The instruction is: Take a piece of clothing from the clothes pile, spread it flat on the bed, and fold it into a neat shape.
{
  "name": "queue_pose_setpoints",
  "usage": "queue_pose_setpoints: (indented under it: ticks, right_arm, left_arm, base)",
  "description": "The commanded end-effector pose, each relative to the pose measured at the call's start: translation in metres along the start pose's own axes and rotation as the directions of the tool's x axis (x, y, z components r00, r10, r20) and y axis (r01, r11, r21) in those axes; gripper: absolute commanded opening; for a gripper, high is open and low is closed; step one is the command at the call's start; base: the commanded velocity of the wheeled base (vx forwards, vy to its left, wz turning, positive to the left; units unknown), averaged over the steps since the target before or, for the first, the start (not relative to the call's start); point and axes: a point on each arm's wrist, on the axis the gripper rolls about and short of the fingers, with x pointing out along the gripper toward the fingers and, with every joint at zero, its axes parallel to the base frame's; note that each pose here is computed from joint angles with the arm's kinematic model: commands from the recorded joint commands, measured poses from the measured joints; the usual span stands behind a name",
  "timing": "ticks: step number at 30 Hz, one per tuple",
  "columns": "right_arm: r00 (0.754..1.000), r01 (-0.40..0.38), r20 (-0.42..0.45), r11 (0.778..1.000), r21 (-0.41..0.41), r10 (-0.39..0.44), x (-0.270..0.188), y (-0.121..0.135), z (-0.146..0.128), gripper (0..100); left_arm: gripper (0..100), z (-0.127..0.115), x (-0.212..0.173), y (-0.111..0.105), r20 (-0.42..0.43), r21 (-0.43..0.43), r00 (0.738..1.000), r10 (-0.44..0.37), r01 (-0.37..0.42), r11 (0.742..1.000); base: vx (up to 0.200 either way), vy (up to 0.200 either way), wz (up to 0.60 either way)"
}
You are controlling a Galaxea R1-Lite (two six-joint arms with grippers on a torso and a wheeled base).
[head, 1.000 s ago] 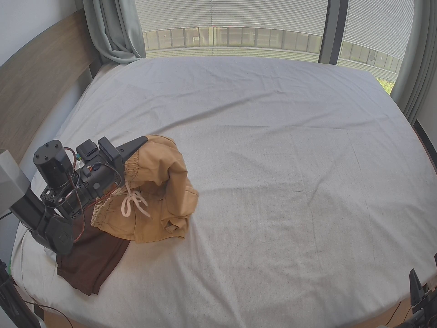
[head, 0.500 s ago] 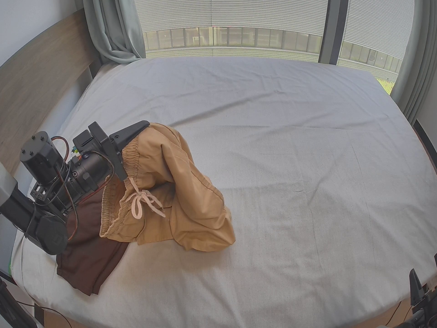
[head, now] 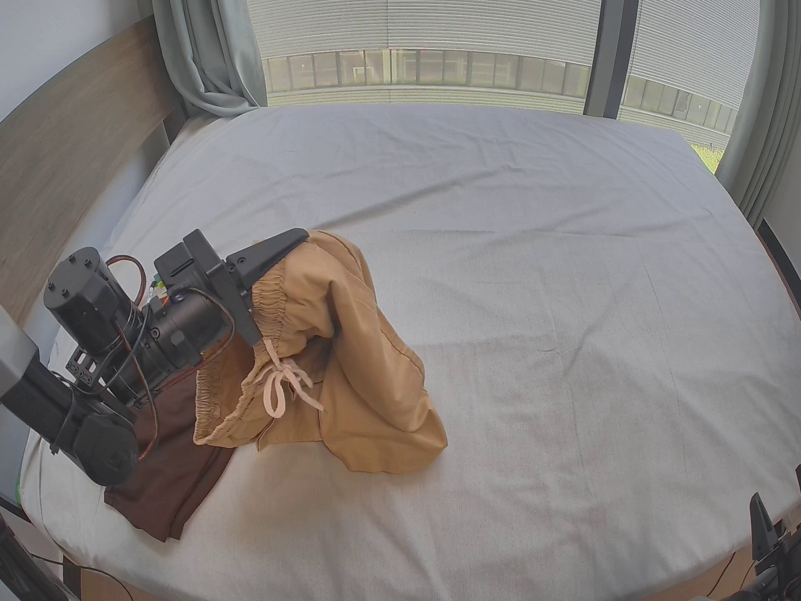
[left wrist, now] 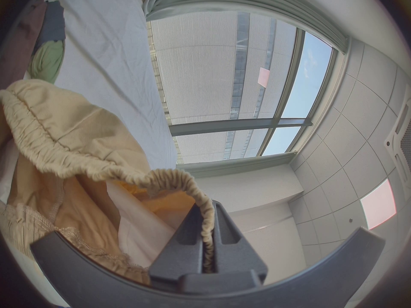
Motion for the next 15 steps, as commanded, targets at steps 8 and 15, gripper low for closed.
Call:
queue_pose_setpoints:
  ticks: [8,15]
  right_arm:
    - [1.000,0.000,0.001,1.000,0.000,0.000,0.000,0.000,-0.004,100]
    - [1.000,0.000,0.001,1.000,0.000,0.000,0.000,0.000,-0.004,100]
  left_arm:
    - [0,-0.024,0.033,-0.021,-0.098,-0.149,0.988,-0.118,0.103,0.984]
    - [0,-0.041,0.050,-0.017,-0.154,-0.167,0.978,-0.139,0.113,0.979]
  base:
    - [0.000,0.000,0.00]
    - [0.000,0.000,0.00]
